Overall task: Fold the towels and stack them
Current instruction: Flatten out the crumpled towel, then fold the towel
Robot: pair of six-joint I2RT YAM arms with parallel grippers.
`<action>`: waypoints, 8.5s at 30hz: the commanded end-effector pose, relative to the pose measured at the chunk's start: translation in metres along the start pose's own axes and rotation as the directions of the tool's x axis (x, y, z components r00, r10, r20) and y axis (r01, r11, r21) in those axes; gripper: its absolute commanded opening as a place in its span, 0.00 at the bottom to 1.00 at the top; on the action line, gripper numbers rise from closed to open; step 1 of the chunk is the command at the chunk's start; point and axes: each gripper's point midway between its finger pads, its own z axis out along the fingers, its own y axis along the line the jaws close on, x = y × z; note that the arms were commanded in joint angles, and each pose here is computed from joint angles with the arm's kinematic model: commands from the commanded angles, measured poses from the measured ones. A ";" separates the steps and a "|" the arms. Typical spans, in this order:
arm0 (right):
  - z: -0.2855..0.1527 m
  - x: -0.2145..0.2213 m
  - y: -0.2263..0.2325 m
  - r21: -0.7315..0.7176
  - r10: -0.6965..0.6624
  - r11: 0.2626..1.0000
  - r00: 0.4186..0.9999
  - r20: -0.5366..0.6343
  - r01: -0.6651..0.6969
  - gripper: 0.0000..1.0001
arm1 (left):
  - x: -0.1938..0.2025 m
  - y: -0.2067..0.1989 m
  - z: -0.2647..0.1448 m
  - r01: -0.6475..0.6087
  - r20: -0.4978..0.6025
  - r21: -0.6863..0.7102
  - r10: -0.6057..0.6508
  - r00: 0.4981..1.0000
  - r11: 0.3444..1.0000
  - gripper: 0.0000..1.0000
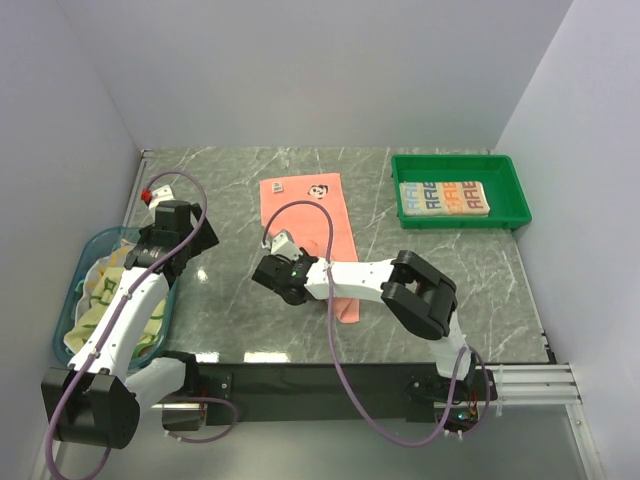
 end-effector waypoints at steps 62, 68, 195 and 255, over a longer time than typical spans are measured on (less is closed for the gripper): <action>-0.041 0.141 -0.002 -0.392 0.390 0.749 0.834 -0.391 -0.534 0.47 | 0.248 -0.128 -0.056 -0.001 -0.567 0.383 0.236 0.789 0.924 0.70; -0.057 0.171 -0.002 -0.397 0.374 0.725 0.806 -0.459 -0.562 0.47 | 0.278 -0.095 -0.071 -0.036 -0.635 0.316 0.240 0.735 0.948 0.64; 0.193 -0.060 -0.093 -0.474 0.232 0.828 0.953 -0.194 -0.298 0.00 | 0.039 -0.143 0.104 -0.215 -0.307 0.188 0.265 0.914 0.958 0.95; 0.170 -0.138 -0.185 -0.327 0.402 0.877 0.911 0.095 -0.353 0.00 | -0.038 -0.206 0.189 -0.321 -0.119 0.091 0.330 0.936 0.943 0.01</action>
